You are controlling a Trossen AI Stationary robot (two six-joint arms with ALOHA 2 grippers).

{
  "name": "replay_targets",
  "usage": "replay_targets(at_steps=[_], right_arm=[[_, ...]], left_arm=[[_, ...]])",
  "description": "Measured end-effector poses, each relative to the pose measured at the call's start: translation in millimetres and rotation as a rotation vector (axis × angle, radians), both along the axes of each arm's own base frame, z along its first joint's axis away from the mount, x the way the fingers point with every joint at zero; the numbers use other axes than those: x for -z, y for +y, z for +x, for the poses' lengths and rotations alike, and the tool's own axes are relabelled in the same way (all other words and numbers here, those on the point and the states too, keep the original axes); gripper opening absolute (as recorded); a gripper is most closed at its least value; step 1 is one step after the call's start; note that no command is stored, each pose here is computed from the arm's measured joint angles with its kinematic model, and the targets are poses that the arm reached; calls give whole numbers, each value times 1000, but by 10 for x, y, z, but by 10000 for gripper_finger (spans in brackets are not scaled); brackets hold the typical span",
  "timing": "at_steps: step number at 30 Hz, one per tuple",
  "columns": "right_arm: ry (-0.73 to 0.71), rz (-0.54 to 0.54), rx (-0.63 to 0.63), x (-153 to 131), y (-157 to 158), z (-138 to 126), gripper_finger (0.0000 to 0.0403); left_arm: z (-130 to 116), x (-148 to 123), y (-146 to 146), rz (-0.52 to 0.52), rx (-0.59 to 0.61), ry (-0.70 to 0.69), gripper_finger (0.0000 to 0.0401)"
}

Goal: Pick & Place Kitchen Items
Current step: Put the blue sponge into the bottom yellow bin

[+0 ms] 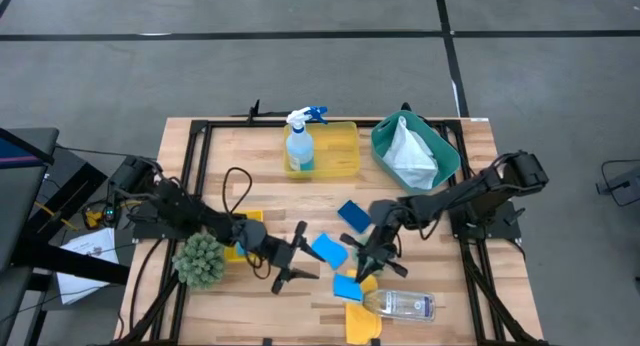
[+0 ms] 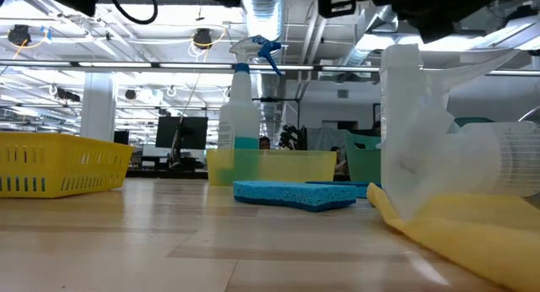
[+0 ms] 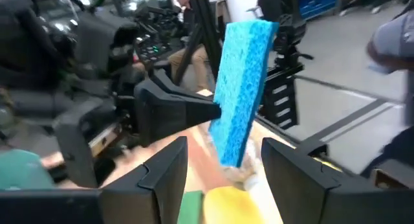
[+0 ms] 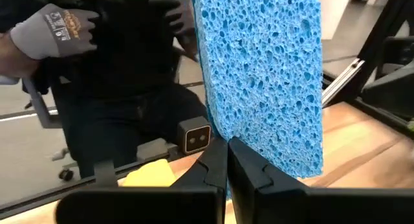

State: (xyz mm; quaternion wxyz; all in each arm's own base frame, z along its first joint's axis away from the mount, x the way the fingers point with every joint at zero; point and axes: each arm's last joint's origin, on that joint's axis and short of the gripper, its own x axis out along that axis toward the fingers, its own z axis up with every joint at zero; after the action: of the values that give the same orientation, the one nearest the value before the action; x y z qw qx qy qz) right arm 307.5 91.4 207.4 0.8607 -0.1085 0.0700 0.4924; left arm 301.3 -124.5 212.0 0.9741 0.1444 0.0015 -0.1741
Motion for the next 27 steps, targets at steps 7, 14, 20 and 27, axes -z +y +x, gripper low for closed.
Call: replay_targets(at_steps=[7,14,20,27], right_arm=[[99,-57,106,-3,-47,81,0],[256,-350,474,-39,-31,23,0],[354,-596,684,-185,78,-49,0],[387,-716,748,-351,176,-111,0]], left_arm=[[59,-36,189,-397,-18,132,184],[-22,-89,457,-709,-170,386,179],[-86,-101,463,-733,-280,413,182],[-69,-34,632,-787,-481,409,172]])
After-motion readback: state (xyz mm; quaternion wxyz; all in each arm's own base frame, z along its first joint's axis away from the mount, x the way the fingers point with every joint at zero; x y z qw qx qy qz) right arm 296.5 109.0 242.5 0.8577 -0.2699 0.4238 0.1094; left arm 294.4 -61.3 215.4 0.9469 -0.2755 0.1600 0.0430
